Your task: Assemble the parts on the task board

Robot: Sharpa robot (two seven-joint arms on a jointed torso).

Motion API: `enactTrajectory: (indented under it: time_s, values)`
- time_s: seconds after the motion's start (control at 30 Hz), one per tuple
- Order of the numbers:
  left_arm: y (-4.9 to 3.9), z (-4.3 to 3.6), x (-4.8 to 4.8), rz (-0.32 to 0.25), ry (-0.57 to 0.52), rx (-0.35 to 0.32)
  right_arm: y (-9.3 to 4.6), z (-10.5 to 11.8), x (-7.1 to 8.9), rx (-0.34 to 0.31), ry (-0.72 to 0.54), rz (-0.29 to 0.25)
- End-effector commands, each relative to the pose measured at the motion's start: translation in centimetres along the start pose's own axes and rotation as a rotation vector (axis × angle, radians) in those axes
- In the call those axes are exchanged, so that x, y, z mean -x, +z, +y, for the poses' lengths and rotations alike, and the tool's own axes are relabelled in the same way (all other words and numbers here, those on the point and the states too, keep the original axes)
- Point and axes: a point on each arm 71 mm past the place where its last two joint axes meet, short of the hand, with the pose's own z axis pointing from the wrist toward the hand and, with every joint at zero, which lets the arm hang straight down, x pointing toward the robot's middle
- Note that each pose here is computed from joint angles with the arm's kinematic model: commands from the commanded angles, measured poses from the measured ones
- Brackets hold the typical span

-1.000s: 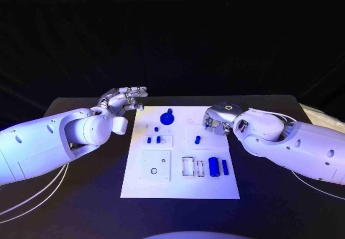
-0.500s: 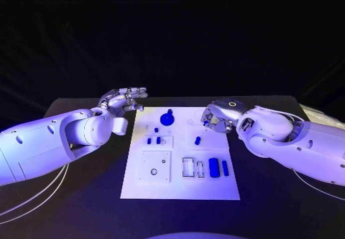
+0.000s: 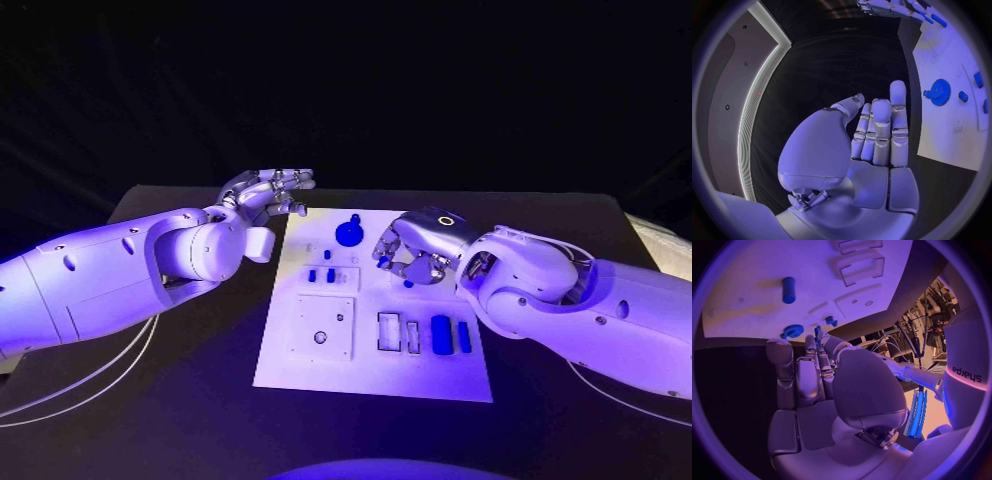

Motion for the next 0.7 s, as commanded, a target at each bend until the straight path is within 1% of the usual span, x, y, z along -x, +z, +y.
enactTrajectory:
  time_s: [0.03,0.23,0.4,0.7]
  values:
    - [0.05,-0.10,-0.51,0.026,-0.006,-0.015,0.3,1.4,-1.2,0.044,0.041,0.038]
    - [0.04,-0.04,-1.05,0.045,-0.012,-0.013,0.7,2.6,-3.0,0.074,0.057,0.077]
    - [0.00,0.02,-1.49,0.058,-0.016,-0.009,1.1,3.2,-4.5,0.087,0.074,0.104]
    - [0.01,0.06,-1.75,0.065,-0.018,-0.007,1.4,4.1,-5.9,0.106,0.088,0.131]
